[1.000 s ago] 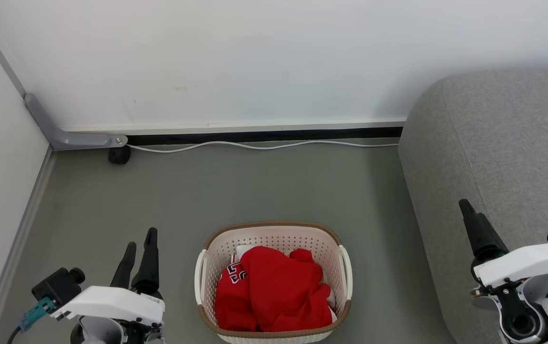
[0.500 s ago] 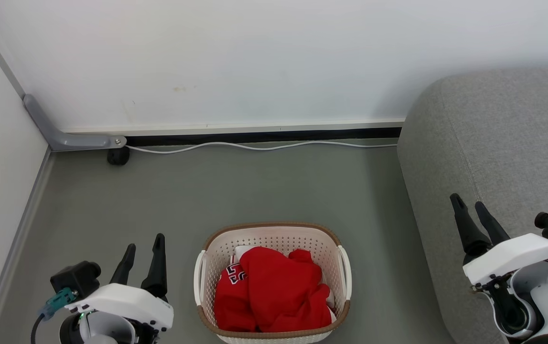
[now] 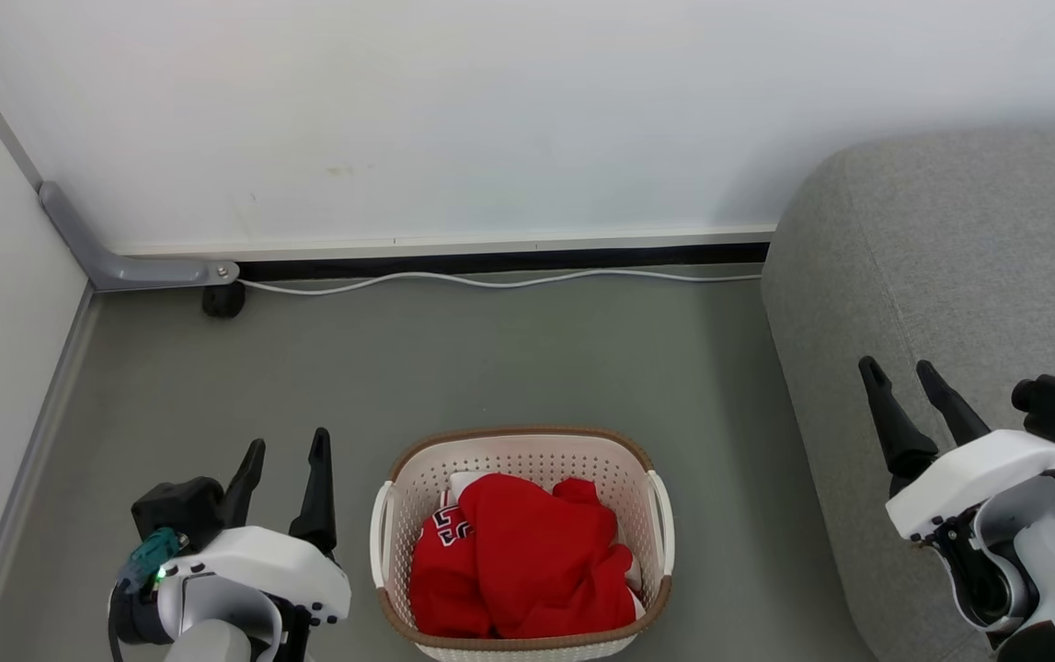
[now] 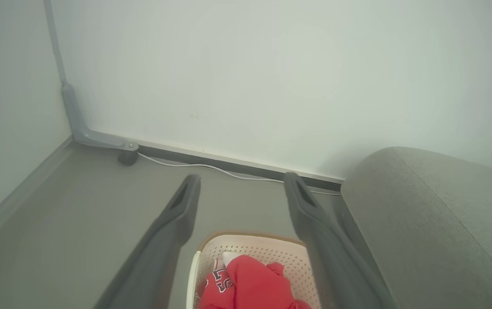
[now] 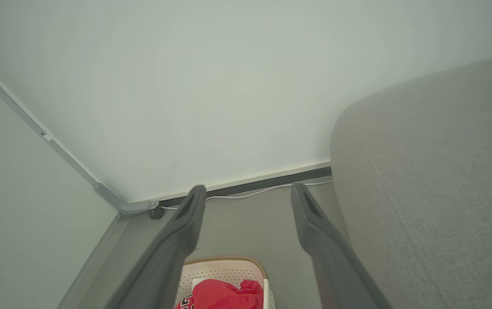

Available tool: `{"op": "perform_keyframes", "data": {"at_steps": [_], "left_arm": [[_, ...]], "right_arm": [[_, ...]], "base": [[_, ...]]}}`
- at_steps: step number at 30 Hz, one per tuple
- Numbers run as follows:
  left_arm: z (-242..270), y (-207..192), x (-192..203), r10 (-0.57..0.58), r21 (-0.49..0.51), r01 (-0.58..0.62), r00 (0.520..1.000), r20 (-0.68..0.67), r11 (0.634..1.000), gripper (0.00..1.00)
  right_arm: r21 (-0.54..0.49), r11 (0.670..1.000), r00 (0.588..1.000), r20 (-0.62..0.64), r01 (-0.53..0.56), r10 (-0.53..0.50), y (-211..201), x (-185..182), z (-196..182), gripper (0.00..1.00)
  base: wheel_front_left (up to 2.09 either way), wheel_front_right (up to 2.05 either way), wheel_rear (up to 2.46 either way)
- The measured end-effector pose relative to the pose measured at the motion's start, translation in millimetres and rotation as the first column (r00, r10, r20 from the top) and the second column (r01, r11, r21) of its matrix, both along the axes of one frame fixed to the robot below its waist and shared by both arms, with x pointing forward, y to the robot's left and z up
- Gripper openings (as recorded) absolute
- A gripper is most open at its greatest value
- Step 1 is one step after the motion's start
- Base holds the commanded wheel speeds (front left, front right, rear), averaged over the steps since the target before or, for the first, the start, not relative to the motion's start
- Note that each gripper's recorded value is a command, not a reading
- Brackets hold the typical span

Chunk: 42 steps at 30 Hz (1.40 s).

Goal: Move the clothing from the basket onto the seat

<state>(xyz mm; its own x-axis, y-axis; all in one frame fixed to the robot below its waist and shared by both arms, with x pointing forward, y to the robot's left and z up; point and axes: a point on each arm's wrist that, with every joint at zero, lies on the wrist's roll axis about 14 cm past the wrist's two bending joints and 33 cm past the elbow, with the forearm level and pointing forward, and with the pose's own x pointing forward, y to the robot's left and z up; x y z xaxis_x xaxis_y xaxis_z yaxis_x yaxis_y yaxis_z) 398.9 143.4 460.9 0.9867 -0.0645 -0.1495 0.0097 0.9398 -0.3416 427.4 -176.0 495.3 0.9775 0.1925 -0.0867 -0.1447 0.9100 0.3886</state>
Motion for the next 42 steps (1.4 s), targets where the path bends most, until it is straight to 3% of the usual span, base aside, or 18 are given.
{"op": "perform_keyframes", "data": {"at_steps": [17, 35, 42], "left_arm": [[6.9, -4.5, 6.8, -0.030, 0.182, 0.020, 0.998, 0.056, 0.983, 1.00], [17.9, -9.0, 18.6, -0.072, 0.347, 0.024, 0.989, 0.127, 0.938, 1.00], [18.8, -6.9, 21.3, -0.061, 0.341, 0.014, 0.990, 0.129, 0.940, 1.00]], "right_arm": [[-0.206, 0.978, 0.996, 0.072, -0.035, 0.051, -7.6, 9.9, 12.5, 1.00], [-0.417, 0.907, 0.985, 0.123, -0.058, 0.119, -15.9, 21.2, 22.6, 1.00], [-0.422, 0.905, 0.986, 0.122, -0.055, 0.116, -18.0, 21.7, 22.5, 1.00]], "base": [[0.00, 0.00, 0.00], [0.00, 0.00, 0.00], [0.00, 0.00, 0.00]]}}
